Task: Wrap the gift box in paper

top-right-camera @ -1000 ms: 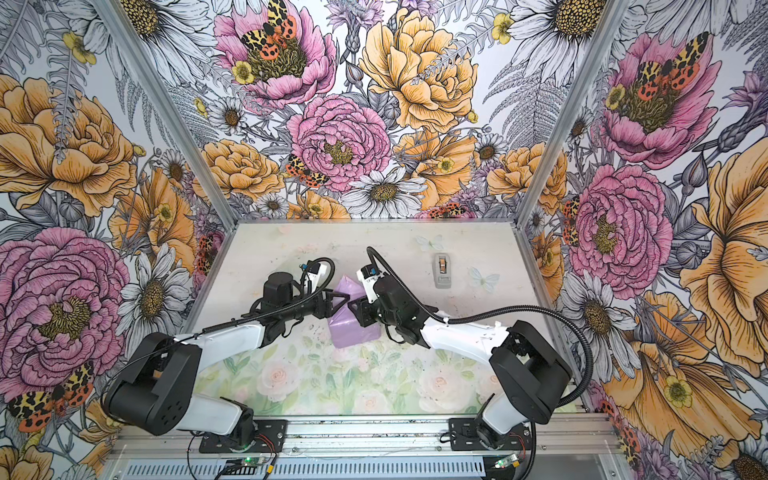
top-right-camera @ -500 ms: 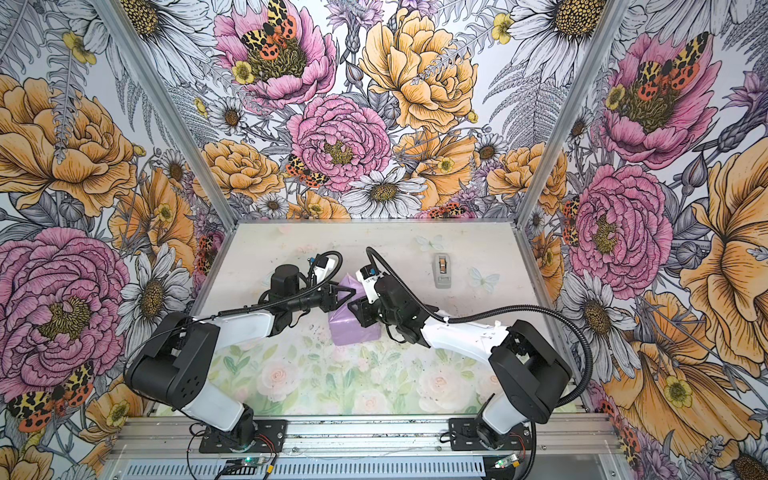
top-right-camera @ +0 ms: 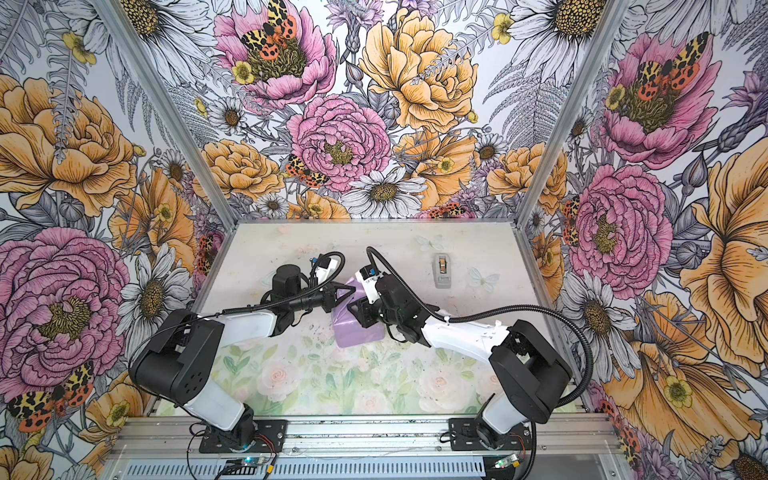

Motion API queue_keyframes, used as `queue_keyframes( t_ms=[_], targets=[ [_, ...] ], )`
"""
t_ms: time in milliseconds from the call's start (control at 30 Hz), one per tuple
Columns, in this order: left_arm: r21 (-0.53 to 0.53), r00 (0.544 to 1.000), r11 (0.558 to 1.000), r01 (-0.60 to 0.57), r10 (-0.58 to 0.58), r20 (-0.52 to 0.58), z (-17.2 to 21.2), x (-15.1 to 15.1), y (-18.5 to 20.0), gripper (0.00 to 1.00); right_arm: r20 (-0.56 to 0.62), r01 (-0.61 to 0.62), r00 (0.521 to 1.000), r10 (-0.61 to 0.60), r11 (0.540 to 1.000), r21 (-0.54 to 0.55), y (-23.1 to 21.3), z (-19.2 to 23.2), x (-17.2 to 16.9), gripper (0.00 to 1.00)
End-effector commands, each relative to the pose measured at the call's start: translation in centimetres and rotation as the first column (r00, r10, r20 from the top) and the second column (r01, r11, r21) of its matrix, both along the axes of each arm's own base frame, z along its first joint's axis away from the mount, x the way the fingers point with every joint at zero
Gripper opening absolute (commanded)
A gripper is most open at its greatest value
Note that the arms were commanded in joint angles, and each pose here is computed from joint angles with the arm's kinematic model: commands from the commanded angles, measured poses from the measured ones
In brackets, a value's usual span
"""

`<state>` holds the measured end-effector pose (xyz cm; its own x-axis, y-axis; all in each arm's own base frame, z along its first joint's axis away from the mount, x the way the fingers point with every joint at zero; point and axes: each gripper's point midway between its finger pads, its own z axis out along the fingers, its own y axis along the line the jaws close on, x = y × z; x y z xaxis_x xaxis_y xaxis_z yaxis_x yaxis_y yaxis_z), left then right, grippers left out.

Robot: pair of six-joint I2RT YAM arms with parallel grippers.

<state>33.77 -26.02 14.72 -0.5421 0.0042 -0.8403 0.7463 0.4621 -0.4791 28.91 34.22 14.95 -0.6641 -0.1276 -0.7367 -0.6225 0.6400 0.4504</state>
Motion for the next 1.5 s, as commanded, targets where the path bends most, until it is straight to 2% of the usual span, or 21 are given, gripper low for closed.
queue_keyframes(
  t_ms=[0, 300, 467, 600, 700, 900, 1167, 1267, 1467],
  targets=[
    [0.014, 1.000, 1.000, 0.008, -0.008, -0.016, -0.7, -1.7, -0.5, 0.02, -0.094, -0.004, 0.996, -0.006, 0.995, -0.100, -1.8, -3.1, -1.4, 0.35],
    [0.050, 0.996, 0.994, -0.092, 0.091, 0.027, -0.5, -1.8, 0.6, 0.00, -0.035, 0.036, 0.999, -0.037, 0.999, -0.026, -2.9, 0.8, -1.8, 0.45],
    [0.089, 0.991, 0.987, -0.132, 0.128, 0.047, -0.7, -1.9, 1.0, 0.00, -0.022, 0.113, 0.993, -0.113, 0.994, 0.001, -5.4, 2.1, -2.4, 0.46],
    [0.114, 0.984, 0.980, -0.164, 0.155, 0.085, -0.2, -2.2, 1.1, 0.00, -0.093, 0.181, 0.980, -0.178, 0.983, 0.021, -7.0, 1.3, -3.6, 0.41],
    [0.136, 0.980, 0.975, -0.175, 0.160, 0.115, 0.1, -2.5, 1.0, 0.00, -0.143, 0.200, 0.971, -0.192, 0.978, 0.051, -7.2, 1.1, -4.6, 0.35],
    [0.154, 0.970, 0.965, -0.213, 0.190, 0.154, 0.5, -2.6, 1.2, 0.00, -0.212, 0.209, 0.960, -0.182, 0.972, 0.110, -6.2, 0.0, -5.5, 0.31],
    [0.187, 0.955, 0.948, -0.257, 0.220, 0.197, 0.9, -3.5, 1.6, 0.01, -0.196, 0.229, 0.959, -0.204, 0.967, 0.110, -5.0, -0.6, -3.7, 0.27],
    [0.206, 0.956, 0.949, -0.240, 0.195, 0.218, 1.1, -4.3, 1.1, 0.08, -0.189, 0.239, 0.957, -0.219, 0.966, 0.096, -5.0, -0.9, -2.7, 0.26],
    [0.278, 0.957, 0.933, -0.227, 0.161, 0.242, 0.5, -5.0, 0.6, 0.15, -0.192, 0.232, 0.958, -0.213, 0.969, 0.082, -4.9, -1.3, -1.7, 0.24]
  ],
)
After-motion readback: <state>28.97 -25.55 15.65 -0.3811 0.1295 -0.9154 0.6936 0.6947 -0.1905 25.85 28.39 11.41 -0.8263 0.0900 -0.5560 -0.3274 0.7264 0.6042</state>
